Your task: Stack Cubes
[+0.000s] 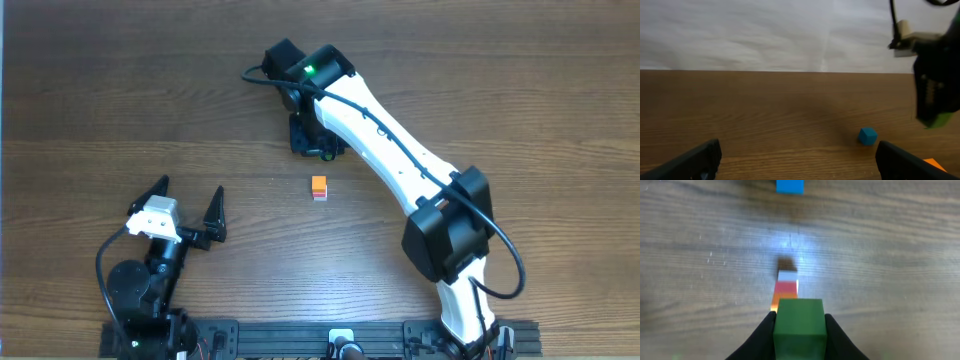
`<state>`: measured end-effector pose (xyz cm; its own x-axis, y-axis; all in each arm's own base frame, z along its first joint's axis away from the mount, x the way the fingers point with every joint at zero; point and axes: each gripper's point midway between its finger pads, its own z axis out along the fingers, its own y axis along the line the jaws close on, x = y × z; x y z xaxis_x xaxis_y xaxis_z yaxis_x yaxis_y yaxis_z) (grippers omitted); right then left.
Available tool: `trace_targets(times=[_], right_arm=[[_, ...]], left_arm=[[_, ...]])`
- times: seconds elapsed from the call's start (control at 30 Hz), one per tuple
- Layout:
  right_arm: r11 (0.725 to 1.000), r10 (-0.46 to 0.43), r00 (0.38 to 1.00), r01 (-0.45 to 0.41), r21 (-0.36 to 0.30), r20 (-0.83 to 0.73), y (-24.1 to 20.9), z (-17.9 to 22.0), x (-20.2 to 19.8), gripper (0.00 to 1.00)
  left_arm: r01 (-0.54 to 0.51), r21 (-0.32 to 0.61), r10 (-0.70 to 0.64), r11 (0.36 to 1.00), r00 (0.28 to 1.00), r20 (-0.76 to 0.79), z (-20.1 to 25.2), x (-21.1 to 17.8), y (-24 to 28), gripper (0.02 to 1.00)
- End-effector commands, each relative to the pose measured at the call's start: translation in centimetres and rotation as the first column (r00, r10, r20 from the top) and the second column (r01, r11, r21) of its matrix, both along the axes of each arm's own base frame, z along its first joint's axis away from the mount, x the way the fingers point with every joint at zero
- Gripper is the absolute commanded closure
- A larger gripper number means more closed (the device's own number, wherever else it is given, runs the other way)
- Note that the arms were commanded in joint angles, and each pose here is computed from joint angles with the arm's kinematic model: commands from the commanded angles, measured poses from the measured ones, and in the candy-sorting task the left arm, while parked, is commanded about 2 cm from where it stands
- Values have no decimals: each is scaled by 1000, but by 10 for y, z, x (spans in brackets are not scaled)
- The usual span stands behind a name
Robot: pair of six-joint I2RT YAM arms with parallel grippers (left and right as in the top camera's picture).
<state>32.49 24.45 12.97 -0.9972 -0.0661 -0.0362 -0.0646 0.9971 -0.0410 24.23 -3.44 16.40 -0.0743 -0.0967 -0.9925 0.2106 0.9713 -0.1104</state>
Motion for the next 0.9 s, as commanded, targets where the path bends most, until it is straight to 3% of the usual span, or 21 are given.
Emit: trace_targets(times=[0.03,0.6,0.9], right_arm=[[1000,-3,999,3,14,45,6,21,-7,989],[1000,8,997,-8,5,-77,15,-9,-41,989],[999,8,997,-4,50,-79,19,-13,-44,987]], left_arm=[[8,14,-8,1000,1000,6,-1,0,-1,18],[8,14,-8,1000,1000,6,-1,0,-1,18],[8,14,-8,1000,1000,6,-1,0,-1,18]])
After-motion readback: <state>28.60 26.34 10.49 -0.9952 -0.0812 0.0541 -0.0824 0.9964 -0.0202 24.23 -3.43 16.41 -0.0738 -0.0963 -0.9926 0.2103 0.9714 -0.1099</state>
